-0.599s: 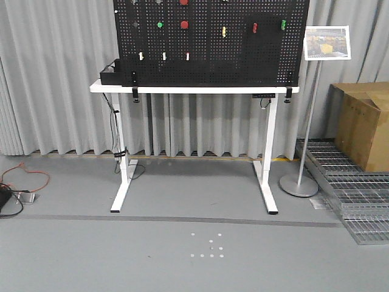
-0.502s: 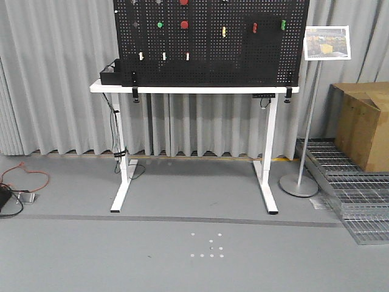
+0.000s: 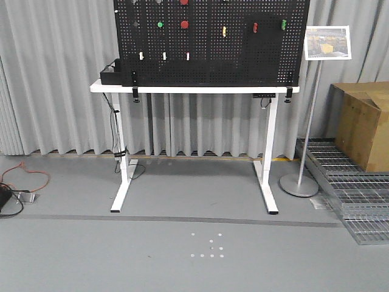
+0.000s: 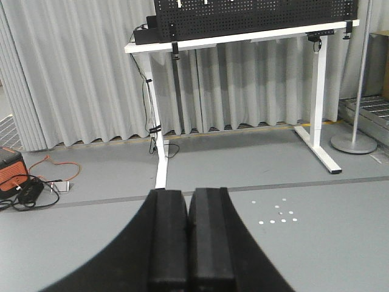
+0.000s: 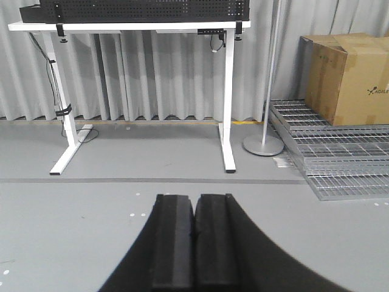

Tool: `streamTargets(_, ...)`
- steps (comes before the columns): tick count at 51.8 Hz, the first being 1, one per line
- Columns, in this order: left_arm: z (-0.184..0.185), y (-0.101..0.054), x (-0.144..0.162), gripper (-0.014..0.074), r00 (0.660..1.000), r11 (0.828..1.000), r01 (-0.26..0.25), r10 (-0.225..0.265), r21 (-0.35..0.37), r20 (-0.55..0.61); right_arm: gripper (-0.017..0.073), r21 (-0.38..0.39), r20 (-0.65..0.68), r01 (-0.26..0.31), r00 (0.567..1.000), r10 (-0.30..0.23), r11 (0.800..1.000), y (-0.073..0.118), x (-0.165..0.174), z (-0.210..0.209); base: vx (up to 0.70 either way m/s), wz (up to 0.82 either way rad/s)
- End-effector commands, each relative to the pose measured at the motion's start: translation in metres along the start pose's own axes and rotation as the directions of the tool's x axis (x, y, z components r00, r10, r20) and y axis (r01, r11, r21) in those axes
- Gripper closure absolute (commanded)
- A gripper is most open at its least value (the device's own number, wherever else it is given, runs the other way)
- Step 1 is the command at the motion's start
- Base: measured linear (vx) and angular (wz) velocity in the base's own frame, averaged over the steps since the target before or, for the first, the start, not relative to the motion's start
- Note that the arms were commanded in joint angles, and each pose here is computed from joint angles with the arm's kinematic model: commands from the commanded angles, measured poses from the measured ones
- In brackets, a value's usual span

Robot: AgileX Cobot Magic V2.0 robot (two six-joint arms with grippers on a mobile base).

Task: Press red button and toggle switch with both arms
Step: 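Drive the base forward up to the black pegboard table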

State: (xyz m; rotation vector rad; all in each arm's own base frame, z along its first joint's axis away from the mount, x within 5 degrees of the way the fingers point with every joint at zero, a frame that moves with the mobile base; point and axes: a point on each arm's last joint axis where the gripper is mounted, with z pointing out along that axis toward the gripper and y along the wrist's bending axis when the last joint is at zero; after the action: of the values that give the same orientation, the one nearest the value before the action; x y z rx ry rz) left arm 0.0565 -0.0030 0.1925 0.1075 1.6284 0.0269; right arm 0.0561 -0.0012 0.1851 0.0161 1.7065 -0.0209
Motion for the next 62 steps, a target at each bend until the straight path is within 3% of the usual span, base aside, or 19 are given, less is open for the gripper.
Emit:
streamTargets(1,0.0006,0.0001,0.0039,0.0592,0.998,1.000,0.011,-0.010,-0.008,0.058,0.0562,0.009,0.087,0.008,0.996,-0.009,1.000,-0.0005,-0.0043,-0.0006,0.01,-0.01)
streamTargets(29,0.0006,0.0001,0.0039,0.0592,0.998,1.000,0.011,-0.010,-0.008,0.058,0.0562,0.009,0.086,0.008,0.996,-0.009,1.000,-0.0005,-0.0042,-0.0006,0.14,-0.05)
streamTargets(62,0.0006,0.0001,0.0039,0.0592,0.998,1.000,0.011,-0.010,-0.008,0.058,0.0562,0.009,0.087,0.008,0.996,-0.009,1.000,-0.0005,-0.0043,-0.0006,0.40,0.00)
